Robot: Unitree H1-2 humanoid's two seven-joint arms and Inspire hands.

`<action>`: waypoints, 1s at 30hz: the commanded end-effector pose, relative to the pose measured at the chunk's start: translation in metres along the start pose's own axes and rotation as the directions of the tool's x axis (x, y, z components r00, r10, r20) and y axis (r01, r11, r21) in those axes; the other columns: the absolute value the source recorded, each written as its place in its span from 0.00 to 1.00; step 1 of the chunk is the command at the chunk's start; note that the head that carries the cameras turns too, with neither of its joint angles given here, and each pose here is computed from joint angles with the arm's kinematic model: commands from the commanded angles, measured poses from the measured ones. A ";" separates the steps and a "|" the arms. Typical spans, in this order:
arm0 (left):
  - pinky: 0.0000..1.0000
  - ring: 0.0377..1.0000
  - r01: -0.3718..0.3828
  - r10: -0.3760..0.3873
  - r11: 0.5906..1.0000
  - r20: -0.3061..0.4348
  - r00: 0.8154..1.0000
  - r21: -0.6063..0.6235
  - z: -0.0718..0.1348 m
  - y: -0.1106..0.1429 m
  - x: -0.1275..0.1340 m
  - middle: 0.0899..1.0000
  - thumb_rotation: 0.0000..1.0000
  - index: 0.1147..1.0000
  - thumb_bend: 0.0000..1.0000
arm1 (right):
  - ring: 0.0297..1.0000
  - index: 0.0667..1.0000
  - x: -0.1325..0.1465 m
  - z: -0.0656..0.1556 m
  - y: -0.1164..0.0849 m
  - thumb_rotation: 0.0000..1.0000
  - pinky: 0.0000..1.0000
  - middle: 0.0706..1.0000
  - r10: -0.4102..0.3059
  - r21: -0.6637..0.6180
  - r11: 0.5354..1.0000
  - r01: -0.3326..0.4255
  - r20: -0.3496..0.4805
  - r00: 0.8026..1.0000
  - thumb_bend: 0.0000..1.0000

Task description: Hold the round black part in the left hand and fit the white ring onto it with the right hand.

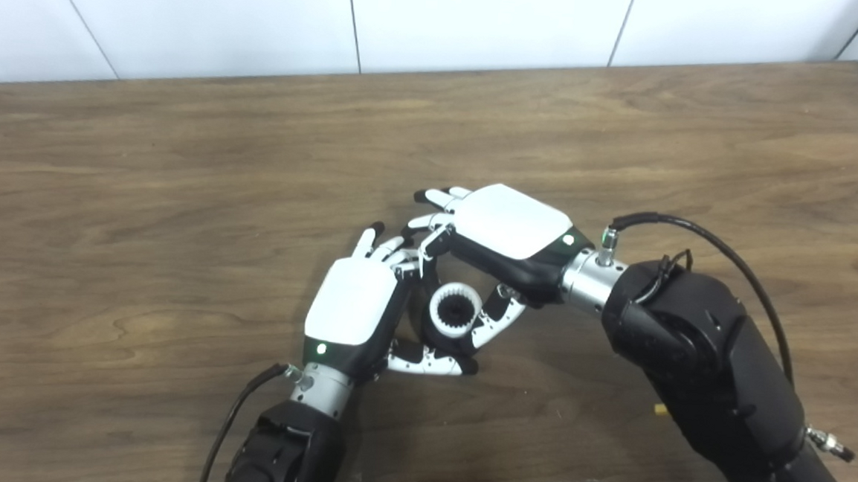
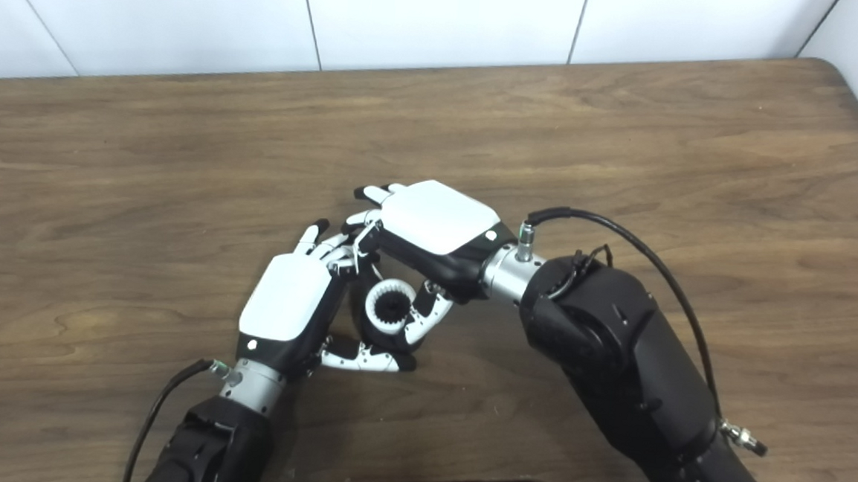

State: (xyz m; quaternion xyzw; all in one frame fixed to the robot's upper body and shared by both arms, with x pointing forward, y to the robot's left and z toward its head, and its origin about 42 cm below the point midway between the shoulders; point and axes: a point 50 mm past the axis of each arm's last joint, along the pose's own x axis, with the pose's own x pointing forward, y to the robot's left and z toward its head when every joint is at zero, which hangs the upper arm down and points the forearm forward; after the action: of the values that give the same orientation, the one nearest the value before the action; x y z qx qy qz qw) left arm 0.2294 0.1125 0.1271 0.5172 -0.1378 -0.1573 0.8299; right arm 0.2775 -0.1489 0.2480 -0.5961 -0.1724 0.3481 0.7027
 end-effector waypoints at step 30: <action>1.00 0.86 0.020 -0.020 1.000 0.020 1.000 0.007 0.003 -0.003 0.002 0.74 0.05 0.42 0.52 | 1.00 0.62 0.001 -0.002 -0.017 0.28 0.97 0.91 -0.025 -0.061 0.998 0.025 -0.003 1.000 1.00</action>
State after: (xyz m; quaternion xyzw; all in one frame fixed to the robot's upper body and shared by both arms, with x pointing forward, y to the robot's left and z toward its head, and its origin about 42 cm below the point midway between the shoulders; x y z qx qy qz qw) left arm 0.2301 0.1121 0.1273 0.5174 -0.1390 -0.1574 0.8296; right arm 0.2799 -0.1506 0.2492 -0.6108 -0.1626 0.3494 0.6916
